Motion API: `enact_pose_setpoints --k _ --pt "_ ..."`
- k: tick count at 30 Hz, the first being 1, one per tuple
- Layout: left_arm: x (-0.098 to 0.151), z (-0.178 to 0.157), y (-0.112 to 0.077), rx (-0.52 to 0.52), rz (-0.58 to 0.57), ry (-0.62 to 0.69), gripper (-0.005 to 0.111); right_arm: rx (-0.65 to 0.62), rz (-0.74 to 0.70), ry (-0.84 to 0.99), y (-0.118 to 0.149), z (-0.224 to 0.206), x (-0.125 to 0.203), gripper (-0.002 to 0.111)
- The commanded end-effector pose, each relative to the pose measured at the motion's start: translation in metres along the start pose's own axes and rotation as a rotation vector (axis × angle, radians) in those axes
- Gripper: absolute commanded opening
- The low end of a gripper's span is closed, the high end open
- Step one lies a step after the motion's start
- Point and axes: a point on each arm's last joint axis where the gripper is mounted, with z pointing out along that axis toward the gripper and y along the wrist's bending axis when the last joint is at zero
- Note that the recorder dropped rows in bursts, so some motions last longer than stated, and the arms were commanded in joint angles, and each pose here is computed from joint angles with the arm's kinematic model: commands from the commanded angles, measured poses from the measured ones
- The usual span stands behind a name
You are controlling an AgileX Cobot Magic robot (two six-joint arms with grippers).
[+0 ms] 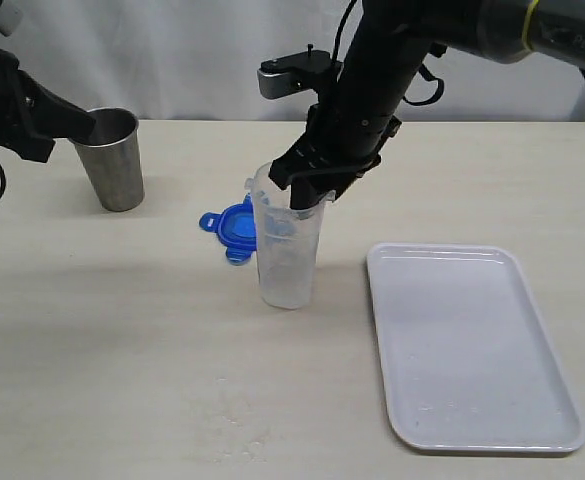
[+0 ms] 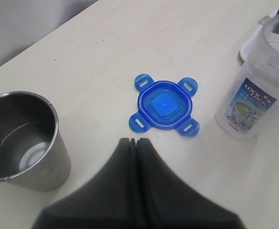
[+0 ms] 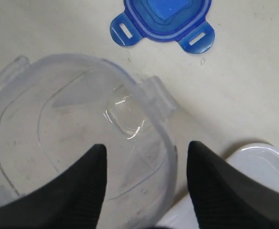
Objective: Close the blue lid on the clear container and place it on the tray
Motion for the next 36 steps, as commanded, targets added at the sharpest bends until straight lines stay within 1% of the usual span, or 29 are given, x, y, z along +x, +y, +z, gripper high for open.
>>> enact_pose_setpoints --k 1,3,11,14,20,25,29,35,36 --pt "-0.002 -0.001 -0.002 0.004 -0.004 -0.016 0.0 0.007 -0.002 0.014 0.0 0.001 0.002 0.049" --pt "-0.002 -0.001 -0.002 0.004 -0.004 -0.016 0.0 0.007 -0.013 0.014 0.0 0.001 0.002 0.044" --pt "-0.002 -0.001 -0.002 0.004 -0.004 -0.016 0.0 0.007 -0.048 0.014 0.0 0.001 0.002 0.004" --pt "-0.002 -0.001 -0.002 0.004 -0.004 -0.016 0.0 0.016 -0.056 0.01 -0.001 -0.001 0.001 0.005" --pt "-0.003 -0.001 -0.001 0.003 -0.011 -0.024 0.0 0.131 -0.054 -0.052 -0.008 -0.024 -0.011 0.005" --pt "-0.002 0.0 -0.001 0.005 -0.013 -0.021 0.0 0.172 -0.062 -0.087 -0.012 -0.036 -0.016 0.005" --pt "-0.002 0.0 -0.002 0.012 -0.013 -0.022 0.0 0.186 -0.03 -0.085 -0.028 -0.038 -0.013 0.005" --pt "-0.002 0.0 -0.002 0.015 -0.013 -0.022 0.0 0.204 0.082 -0.091 -0.068 -0.046 0.0 0.005" --pt "-0.002 0.0 -0.002 0.016 -0.015 -0.02 0.0 0.189 0.104 -0.094 -0.073 -0.045 0.002 0.005"
